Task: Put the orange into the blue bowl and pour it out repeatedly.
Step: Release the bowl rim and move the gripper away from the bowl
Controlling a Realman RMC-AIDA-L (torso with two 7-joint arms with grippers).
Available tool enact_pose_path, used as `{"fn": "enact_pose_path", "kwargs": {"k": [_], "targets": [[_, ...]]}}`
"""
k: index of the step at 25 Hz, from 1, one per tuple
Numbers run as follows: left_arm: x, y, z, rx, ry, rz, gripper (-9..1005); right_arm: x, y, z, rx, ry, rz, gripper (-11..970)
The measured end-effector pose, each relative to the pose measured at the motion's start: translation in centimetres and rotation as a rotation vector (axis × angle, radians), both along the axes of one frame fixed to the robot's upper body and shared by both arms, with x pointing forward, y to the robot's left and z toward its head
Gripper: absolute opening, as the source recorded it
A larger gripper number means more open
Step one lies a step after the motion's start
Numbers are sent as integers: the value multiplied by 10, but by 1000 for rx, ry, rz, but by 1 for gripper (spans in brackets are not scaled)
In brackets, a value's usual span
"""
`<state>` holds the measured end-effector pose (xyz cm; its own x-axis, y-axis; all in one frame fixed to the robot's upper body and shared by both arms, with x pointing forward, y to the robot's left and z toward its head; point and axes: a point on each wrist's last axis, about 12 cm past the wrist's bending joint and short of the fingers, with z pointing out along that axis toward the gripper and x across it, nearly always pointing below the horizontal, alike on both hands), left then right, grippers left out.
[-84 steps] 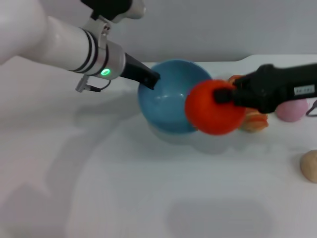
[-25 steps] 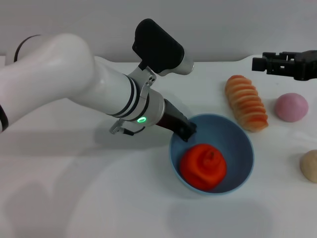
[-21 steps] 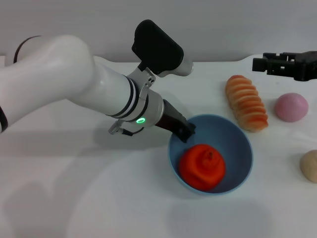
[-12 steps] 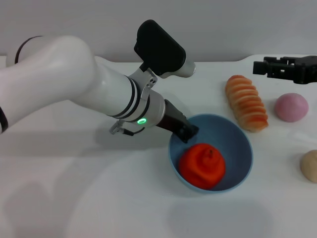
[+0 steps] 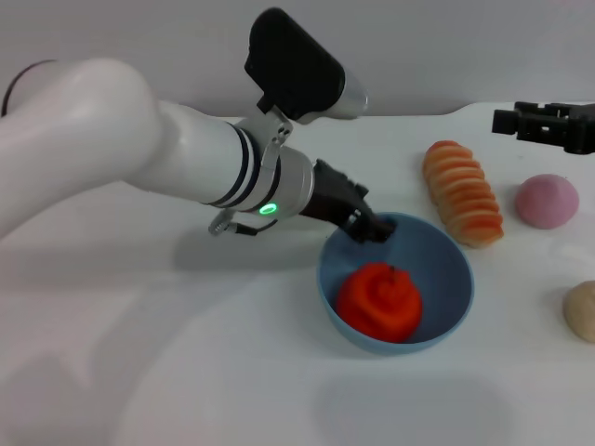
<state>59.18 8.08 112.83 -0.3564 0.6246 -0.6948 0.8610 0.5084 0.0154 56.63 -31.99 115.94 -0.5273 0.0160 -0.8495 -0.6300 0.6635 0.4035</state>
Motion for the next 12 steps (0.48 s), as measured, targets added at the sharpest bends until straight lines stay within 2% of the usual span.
{"fn": "enact_pose_path", "kwargs": {"k": [4,7,9,10,12], "targets": [[1,3,8,-7,-53,6,531,-1,-5,-4,-22,-35,-23,545],[4,8,18,-55,-128,47,661,-2,-12,-10,-32,-106,-62,546],[7,16,26,-129,-216,113,750,-4,-17,-17,-34,-181,-100,548],[10,26,30,-194,-312,190,795,-5,-19,-21,-37,-212,-115,548],[10,32,29,-219,-352,225,795,-7,-22,-31,-48,-265,-134,549]]}}
